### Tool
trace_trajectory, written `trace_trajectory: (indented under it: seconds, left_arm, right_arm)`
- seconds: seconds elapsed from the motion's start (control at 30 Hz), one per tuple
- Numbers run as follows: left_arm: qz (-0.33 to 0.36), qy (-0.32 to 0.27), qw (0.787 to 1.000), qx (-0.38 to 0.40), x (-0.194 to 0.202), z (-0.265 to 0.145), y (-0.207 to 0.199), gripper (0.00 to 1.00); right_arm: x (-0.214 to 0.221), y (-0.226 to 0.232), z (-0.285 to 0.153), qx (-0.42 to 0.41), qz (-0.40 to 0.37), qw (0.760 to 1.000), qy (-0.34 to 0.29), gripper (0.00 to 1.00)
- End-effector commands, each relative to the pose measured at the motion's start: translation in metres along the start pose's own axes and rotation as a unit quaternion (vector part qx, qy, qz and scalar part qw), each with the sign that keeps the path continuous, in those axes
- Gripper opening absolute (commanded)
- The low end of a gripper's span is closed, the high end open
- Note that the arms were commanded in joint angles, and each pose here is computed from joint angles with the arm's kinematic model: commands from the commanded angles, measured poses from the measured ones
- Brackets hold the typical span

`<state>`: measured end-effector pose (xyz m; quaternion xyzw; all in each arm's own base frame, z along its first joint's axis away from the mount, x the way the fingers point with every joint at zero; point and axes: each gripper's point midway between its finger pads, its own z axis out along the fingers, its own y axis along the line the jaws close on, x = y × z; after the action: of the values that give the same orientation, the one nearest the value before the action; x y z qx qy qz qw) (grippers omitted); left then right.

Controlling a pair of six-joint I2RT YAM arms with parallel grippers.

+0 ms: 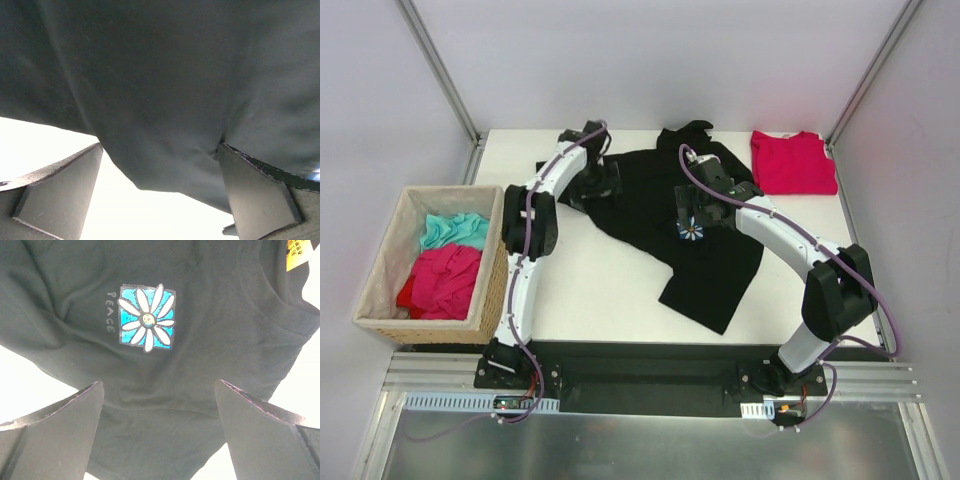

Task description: Fold and stack the t-shirts

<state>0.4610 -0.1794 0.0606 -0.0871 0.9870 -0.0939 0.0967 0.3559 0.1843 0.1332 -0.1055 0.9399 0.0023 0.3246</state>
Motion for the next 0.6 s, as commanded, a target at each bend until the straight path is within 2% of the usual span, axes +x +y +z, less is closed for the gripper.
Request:
trace_trajectory:
  seconds: [0.0,0.03,0.3,0.43,0.5,0.57]
  left_arm:
    - [0.011,0.081,0.995,-0.052,0.061,0.008,0.026,0.99]
    - [0.013,0.061,0.997,-0.041,0.059,-0.010,0.023,0.99]
    - [0.019,0.029,0.999,-0.031,0.081,-0.062,0.032,0.99]
    - [0.022,-0.025,0.999,-0.018,0.081,-0.092,0.034,0.99]
    - [0.025,-0.053,0.998,-0.014,0.079,-0.094,0.037,0.99]
    - [0.025,-0.101,0.995,-0.011,0.072,-0.113,0.040,0.99]
  right_arm:
    - [-0.007,0.007,-0.009,-0.015,-0.005,1.000,-0.017,0.97]
    - [-0.007,0.007,-0.008,-0.015,-0.005,1.000,-0.015,0.97]
    - [-0.010,0.021,-0.008,-0.021,-0.031,0.999,-0.015,0.97]
    - [-0.019,0.039,-0.017,-0.049,-0.047,0.997,-0.036,0.97]
    - [-0.024,0.056,-0.024,-0.079,-0.058,0.994,-0.044,0.97]
    - [-0.025,0.070,-0.027,-0.107,-0.068,0.991,-0.038,0.97]
